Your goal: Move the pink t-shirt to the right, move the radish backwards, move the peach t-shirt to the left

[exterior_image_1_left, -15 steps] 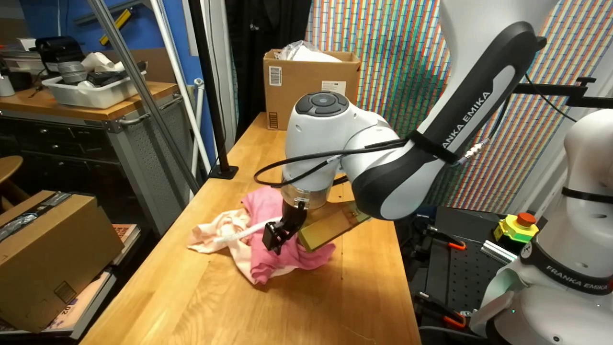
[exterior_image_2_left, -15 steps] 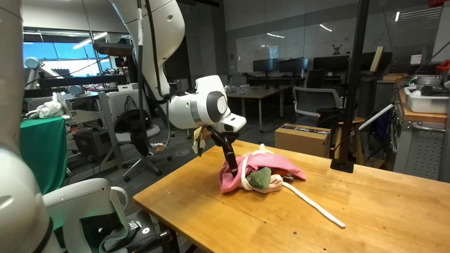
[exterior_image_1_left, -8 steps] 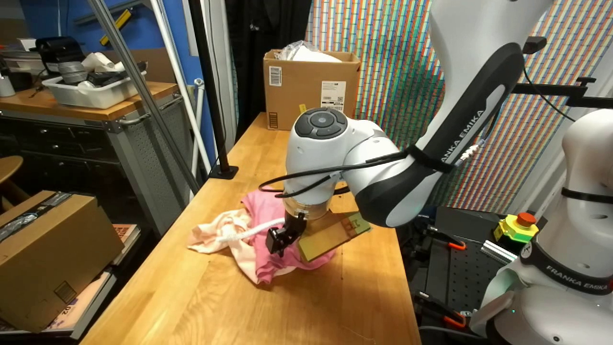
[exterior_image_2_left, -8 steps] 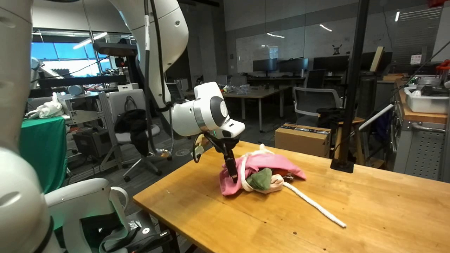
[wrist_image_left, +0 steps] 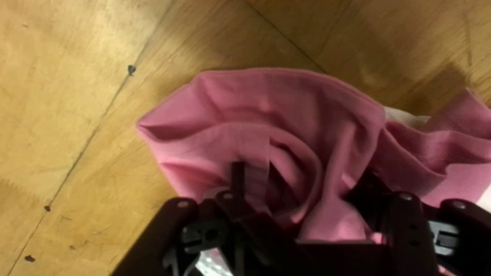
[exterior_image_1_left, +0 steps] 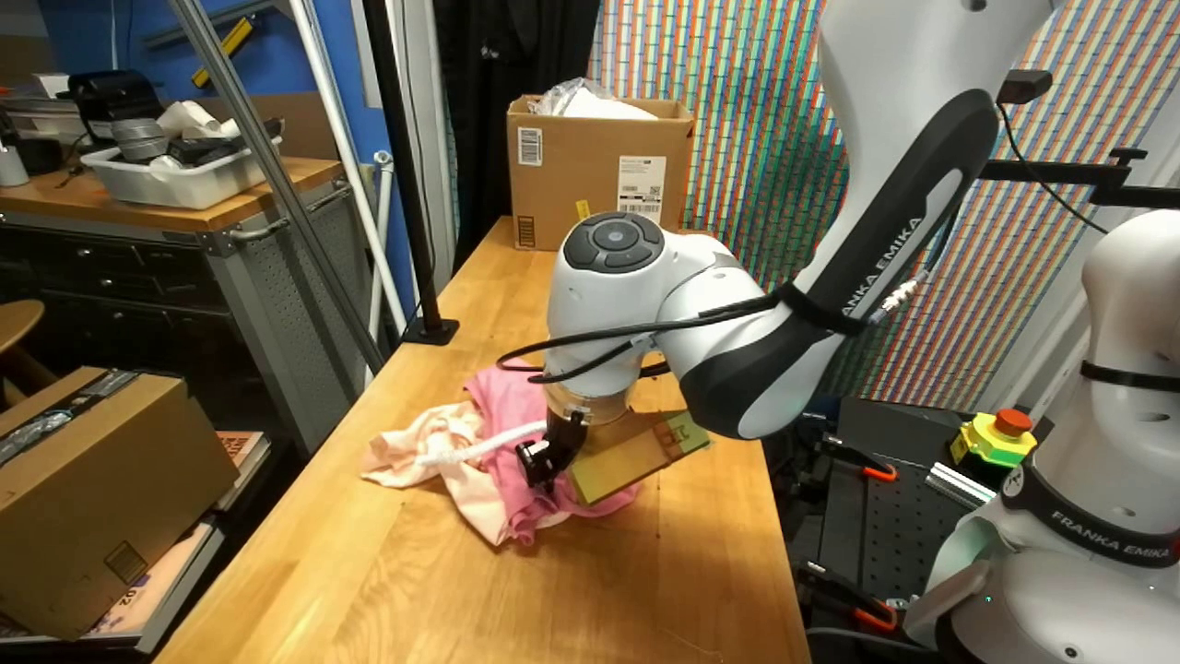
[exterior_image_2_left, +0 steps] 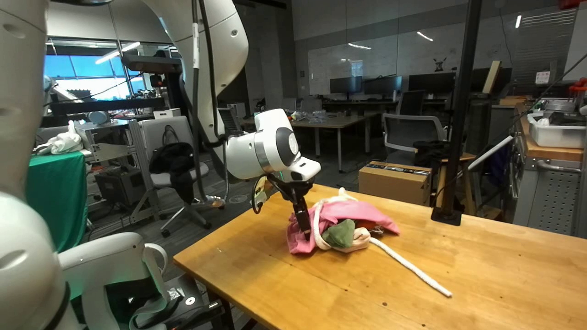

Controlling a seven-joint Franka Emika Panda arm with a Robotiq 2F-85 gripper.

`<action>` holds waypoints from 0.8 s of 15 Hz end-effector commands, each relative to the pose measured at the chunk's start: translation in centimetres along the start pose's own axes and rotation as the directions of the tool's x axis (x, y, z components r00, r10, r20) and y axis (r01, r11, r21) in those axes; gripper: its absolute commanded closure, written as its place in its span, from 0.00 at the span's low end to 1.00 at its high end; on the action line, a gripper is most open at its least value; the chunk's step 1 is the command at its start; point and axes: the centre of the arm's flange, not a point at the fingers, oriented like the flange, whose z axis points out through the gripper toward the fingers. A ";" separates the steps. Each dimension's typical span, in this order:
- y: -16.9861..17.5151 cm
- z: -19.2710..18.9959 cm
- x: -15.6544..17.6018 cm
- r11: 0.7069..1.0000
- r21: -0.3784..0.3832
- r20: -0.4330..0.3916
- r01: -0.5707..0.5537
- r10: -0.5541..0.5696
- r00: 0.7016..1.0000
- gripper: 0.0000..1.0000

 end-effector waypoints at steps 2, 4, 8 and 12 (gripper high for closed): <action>-0.3 -0.1 0.5 1.000 0.005 -0.035 -0.001 0.001 0.999 0.69; -0.2 -0.2 0.8 1.000 0.005 -0.041 0.002 -0.002 0.999 0.85; 0.3 -0.3 1.4 1.000 0.003 -0.055 0.001 -0.001 0.998 0.99; 0.6 -1.1 1.1 1.000 0.004 -0.087 0.006 -0.006 0.996 0.94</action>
